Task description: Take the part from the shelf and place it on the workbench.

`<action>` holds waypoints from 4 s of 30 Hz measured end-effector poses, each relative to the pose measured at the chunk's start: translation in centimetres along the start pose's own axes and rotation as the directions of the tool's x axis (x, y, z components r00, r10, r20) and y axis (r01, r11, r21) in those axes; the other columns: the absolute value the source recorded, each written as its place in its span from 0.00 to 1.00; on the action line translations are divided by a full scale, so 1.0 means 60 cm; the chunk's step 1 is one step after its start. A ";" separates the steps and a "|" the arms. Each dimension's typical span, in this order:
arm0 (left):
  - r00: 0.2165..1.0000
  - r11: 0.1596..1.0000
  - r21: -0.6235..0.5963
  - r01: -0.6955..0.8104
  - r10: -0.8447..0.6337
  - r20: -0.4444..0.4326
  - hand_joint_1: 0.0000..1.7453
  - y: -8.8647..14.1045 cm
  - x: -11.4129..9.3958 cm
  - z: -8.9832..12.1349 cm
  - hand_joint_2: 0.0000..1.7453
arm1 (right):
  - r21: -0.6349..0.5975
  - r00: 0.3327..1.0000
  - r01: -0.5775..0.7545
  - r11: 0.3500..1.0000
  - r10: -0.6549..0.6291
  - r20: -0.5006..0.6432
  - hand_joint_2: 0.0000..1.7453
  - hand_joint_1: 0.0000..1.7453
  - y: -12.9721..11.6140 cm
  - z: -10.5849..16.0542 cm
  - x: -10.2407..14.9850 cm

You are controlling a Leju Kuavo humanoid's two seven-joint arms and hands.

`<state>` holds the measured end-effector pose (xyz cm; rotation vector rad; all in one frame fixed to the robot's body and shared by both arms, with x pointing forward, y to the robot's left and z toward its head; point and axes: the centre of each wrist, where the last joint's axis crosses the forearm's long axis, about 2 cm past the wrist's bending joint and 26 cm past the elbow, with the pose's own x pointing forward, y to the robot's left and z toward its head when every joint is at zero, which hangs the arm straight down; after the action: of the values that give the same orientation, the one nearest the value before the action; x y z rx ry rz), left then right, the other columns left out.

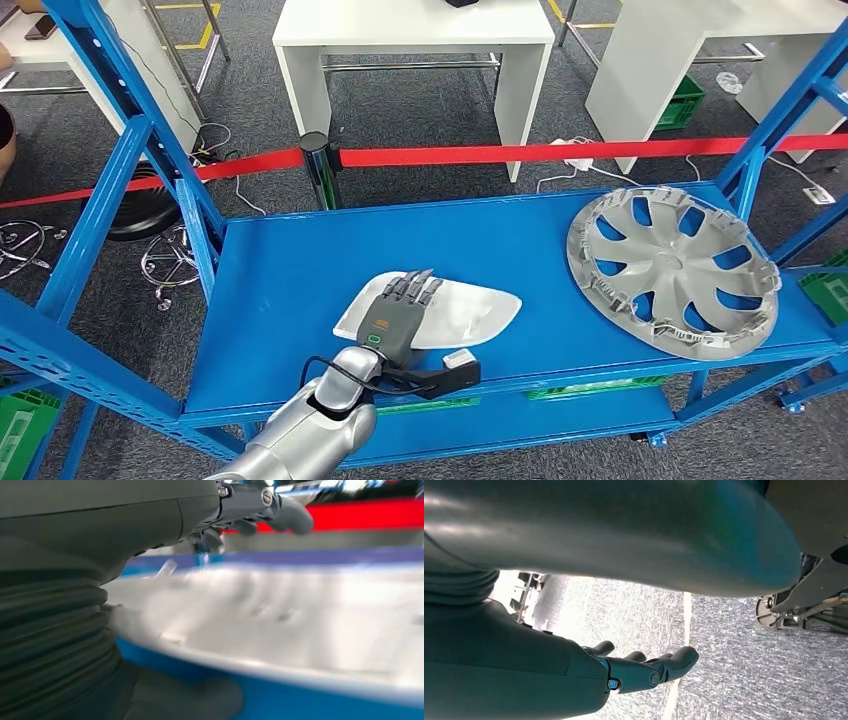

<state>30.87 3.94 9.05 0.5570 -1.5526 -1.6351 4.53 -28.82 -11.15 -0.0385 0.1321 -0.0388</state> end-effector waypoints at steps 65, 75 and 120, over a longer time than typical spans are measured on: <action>0.179 0.364 -0.021 -0.931 0.508 0.843 1.00 0.182 0.006 0.182 1.00 | 0.009 0.999 -0.010 1.000 0.010 0.032 0.00 0.00 -0.003 -0.002 -0.008; 0.035 0.298 -0.124 -0.946 0.476 0.879 1.00 0.195 0.002 0.209 1.00 | 0.006 0.999 -0.019 1.000 0.019 0.043 0.00 0.00 -0.003 -0.002 -0.007; 0.160 0.228 0.025 -0.973 0.599 0.785 1.00 0.132 0.002 0.197 1.00 | -0.067 0.994 -0.100 0.993 0.103 0.036 0.00 0.00 -0.060 -0.004 -0.012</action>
<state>23.65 11.68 18.52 -0.7410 -2.2296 -0.3556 3.66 -32.40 -11.16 -0.0971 0.0961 0.0678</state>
